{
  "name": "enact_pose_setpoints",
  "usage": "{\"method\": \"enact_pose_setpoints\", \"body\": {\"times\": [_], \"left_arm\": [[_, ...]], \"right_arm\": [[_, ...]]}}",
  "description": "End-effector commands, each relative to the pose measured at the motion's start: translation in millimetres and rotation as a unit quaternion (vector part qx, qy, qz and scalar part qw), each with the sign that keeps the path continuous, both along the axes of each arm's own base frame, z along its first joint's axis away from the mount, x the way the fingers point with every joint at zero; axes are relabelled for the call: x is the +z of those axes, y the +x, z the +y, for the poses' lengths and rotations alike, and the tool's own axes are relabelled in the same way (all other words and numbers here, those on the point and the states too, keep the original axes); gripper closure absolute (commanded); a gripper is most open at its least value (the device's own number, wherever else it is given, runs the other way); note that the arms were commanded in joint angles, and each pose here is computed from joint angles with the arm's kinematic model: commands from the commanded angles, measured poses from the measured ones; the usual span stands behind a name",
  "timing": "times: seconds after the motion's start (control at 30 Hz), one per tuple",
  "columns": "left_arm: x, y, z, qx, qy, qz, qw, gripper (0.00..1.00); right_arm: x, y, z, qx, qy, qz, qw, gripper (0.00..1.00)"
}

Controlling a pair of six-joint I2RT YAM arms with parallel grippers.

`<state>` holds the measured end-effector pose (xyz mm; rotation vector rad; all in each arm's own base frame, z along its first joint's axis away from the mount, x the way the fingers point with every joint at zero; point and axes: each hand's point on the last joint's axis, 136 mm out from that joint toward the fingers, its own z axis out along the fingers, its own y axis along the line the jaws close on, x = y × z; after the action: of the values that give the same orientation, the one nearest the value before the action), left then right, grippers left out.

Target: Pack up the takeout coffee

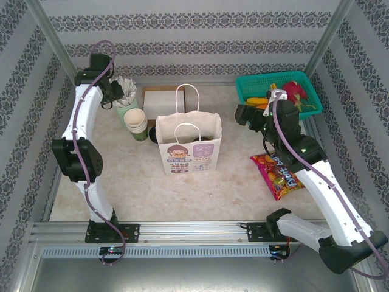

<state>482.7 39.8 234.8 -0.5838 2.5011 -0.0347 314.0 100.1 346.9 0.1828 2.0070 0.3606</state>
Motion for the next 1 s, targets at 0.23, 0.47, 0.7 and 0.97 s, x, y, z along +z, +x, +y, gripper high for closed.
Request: {"method": "enact_pose_setpoints", "body": {"times": [0.23, 0.47, 0.7, 0.97], "left_arm": [[-1, -8, -1, -0.009, 0.009, 0.016, 1.0, 0.91], [43, -13, -11, -0.029, -0.009, -0.049, 0.998, 1.0], [103, -44, -25, -0.05, -0.027, -0.129, 0.99, 1.0], [179, -115, -73, -0.135, -0.074, -0.202, 0.967, 1.0]], "right_arm": [[-1, -5, -14, -0.026, -0.004, -0.006, 1.0, 0.02], [0, -7, -16, -0.031, -0.003, -0.009, 0.999, 0.02], [-2, 1, -7, -0.017, 0.004, -0.003, 1.0, 0.02], [3, 15, 14, 0.021, 0.016, 0.004, 1.0, 0.02]]}}
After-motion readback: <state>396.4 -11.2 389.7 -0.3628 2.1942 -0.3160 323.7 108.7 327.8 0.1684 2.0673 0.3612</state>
